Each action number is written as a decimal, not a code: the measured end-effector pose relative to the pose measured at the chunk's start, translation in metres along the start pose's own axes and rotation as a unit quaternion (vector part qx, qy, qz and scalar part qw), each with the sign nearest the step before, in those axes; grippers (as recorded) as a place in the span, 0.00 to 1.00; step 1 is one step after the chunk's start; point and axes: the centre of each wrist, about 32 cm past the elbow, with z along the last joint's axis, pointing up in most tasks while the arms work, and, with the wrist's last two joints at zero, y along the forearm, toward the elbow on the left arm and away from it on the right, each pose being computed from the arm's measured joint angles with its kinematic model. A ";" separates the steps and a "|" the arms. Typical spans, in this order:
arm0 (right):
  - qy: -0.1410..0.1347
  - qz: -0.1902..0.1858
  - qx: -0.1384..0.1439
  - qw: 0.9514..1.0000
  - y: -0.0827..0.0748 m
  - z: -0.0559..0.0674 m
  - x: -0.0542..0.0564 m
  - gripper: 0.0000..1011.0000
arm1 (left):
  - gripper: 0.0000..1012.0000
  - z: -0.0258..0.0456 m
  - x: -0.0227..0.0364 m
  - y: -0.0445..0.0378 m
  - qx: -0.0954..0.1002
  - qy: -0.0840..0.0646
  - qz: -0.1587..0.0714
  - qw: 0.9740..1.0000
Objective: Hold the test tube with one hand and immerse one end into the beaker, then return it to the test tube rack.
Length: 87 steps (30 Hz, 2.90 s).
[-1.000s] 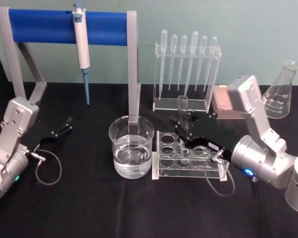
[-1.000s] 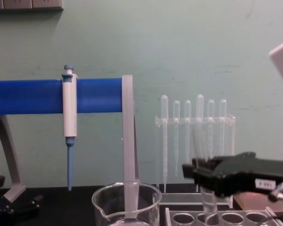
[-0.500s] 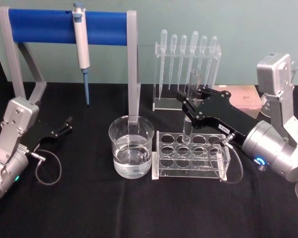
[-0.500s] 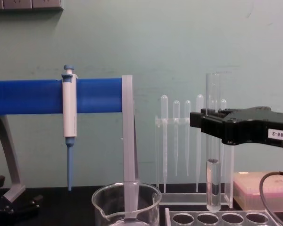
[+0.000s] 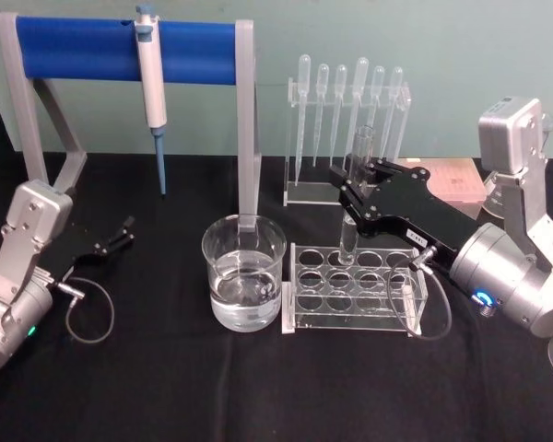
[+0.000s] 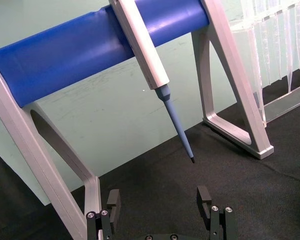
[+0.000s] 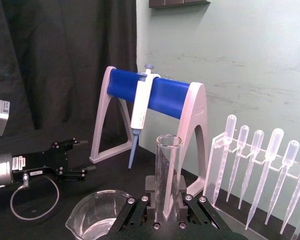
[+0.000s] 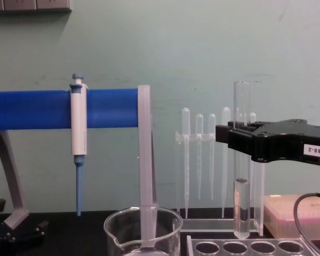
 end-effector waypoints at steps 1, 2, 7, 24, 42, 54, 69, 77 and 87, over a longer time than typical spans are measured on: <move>0.000 0.000 0.000 1.000 0.000 0.000 0.000 0.22 | 0.99 0.0000 0.0000 0.0000 0.000 0.000 0.000 1.000; 0.000 0.000 0.000 1.000 0.000 0.000 0.000 0.22 | 0.99 0.0000 0.0000 0.0000 0.000 0.000 0.000 1.000; 0.000 0.000 0.000 1.000 0.000 0.000 0.000 0.22 | 0.99 0.0000 0.0000 0.0000 0.000 0.000 0.000 1.000; 0.000 0.001 -0.001 1.000 0.000 -0.001 0.000 0.22 | 0.99 0.0000 0.0000 0.0000 0.000 0.000 0.000 1.000; 0.000 0.001 -0.001 1.000 0.000 -0.001 0.000 0.22 | 0.99 0.0000 0.0000 0.0000 0.000 0.000 0.000 1.000; 0.000 0.001 -0.001 1.000 0.000 -0.001 0.000 0.22 | 0.99 0.0000 0.0000 0.0000 0.000 0.000 0.000 1.000; 0.000 0.001 -0.001 1.000 0.000 -0.001 0.000 0.22 | 0.99 0.0000 0.0001 0.0000 0.000 0.000 0.000 1.000; 0.000 0.001 -0.001 1.000 0.000 -0.001 0.000 0.22 | 0.99 0.0000 0.0000 0.0000 0.000 0.000 0.000 1.000; 0.000 0.001 -0.001 1.000 0.000 -0.001 0.000 0.22 | 0.99 0.0000 0.0000 0.0000 0.000 0.000 0.000 1.000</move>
